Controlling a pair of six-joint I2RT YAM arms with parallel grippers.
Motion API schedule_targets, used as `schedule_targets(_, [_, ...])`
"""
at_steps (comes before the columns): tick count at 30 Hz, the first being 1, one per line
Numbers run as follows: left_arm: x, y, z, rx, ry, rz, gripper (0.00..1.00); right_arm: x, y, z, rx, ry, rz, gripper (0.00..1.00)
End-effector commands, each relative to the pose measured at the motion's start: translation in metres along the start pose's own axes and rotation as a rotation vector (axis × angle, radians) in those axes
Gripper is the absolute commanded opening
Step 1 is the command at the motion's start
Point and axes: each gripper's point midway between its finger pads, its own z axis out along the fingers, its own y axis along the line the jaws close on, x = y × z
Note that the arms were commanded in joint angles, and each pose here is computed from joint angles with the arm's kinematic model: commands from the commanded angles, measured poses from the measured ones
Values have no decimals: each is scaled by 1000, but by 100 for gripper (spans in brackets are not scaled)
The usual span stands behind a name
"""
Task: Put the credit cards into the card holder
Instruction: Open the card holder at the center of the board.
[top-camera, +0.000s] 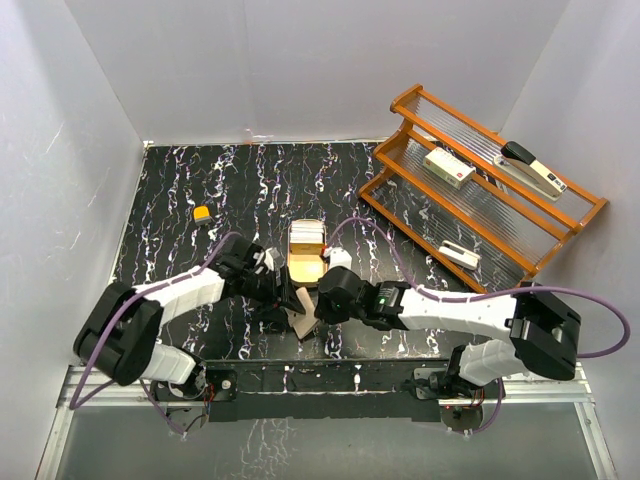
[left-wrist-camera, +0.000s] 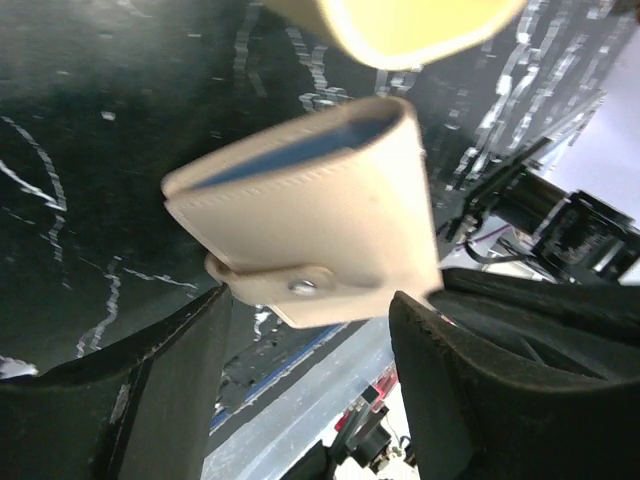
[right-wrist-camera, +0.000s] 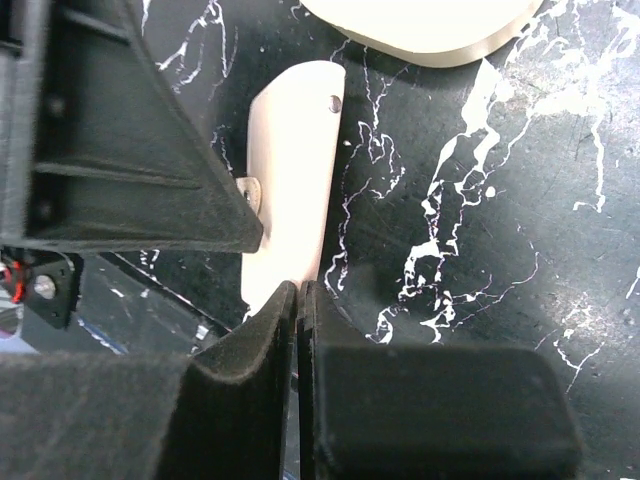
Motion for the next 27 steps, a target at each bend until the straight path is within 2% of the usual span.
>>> schedule_targets(1, [7, 17, 12, -58, 45, -22, 60, -17, 20, -2, -13, -50, -40, 0])
schedule_targets(8, [0, 37, 5, -224, -12, 9, 50, -11, 22, 0, 9, -48, -39, 0])
schedule_targets(15, [4, 56, 3, -311, 1, 18, 42, -5, 24, -1, 13, -44, -28, 0])
schedule_targets(23, [-3, 60, -11, -380, -56, 46, 21, -3, 15, -11, 29, -52, -9, 0])
schedule_targets(27, [-4, 48, -14, -335, -68, 67, 13, 0, 10, -15, 4, -75, 2, 0])
